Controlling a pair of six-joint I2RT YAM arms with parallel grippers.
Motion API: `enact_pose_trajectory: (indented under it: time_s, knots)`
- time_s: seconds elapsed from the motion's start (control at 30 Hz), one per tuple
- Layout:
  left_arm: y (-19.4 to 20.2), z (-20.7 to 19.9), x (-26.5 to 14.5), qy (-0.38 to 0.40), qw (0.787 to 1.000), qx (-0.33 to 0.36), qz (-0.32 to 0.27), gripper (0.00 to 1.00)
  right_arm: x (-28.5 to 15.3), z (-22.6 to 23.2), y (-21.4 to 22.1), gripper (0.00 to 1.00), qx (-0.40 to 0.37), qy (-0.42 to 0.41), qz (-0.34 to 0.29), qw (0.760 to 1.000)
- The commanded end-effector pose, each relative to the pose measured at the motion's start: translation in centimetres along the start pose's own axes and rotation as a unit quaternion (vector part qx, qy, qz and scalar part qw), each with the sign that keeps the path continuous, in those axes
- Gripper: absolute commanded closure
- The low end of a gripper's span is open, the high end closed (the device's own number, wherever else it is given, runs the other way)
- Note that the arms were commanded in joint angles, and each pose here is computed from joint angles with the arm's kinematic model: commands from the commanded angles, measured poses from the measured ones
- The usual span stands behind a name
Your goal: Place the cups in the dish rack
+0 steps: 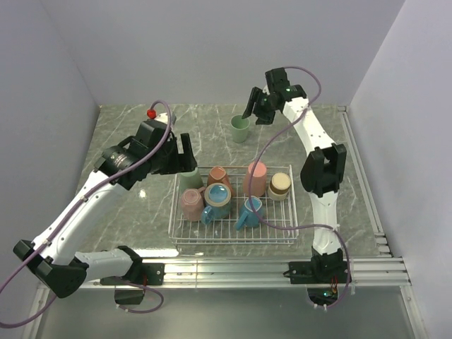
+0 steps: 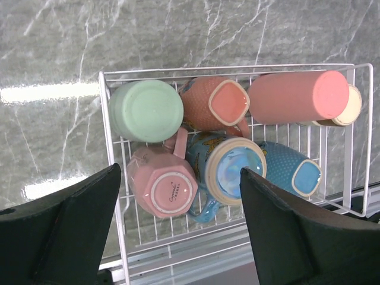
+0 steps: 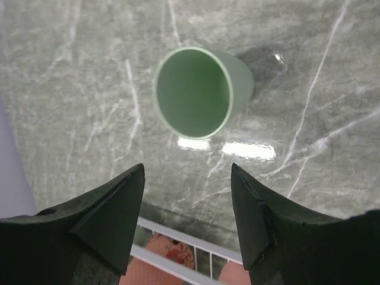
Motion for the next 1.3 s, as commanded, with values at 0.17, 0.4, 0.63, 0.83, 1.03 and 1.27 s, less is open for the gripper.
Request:
enact_pose_trajectory:
  time_s: [0.17,0.4,0.63,0.83,1.03,1.27]
  knots:
    - [0.5,0.0,0.2,0.000,1.000,-0.023,0.005,0.15,3.8,-0.5,0.1,0.33,0.002,0.013,-0.004,1.000]
    - [1.0,0.0,0.9,0.000,1.000,-0.019,0.024,0.17,7.2,-0.9,1.5,0.33,0.003,0.017,0.003,1.000]
    - [1.5,-0.4,1.5,0.014,0.999,-0.018,0.041,0.19,8.1,-1.8,1.6,0.78,0.016,0.038,-0.009,0.999]
    - [0.0,-0.9,1.5,0.019,0.999,-0.014,0.033,0.19,5.4,-1.5,1.1,1.00,0.002,0.028,-0.022,0.999]
    - [-1.4,-1.4,1.5,0.021,1.000,-0.008,0.016,0.19,-1.7,0.2,-1.2,1.00,0.009,-0.031,-0.071,0.997]
    - [-3.4,-2.4,0.6,0.055,0.998,-0.016,-0.029,0.16,-12.0,1.3,-1.5,1.00,0.019,-0.116,-0.118,0.986]
Point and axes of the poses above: each gripper's point midway between its finger pads, its own x axis out along the fingers, its own z axis along the line the jaws close on, y = z × x, the point moved 6 cm from there along -x, back along the fingers, and after that the axes turned 10 degrees about x, right-handed, at the moved point
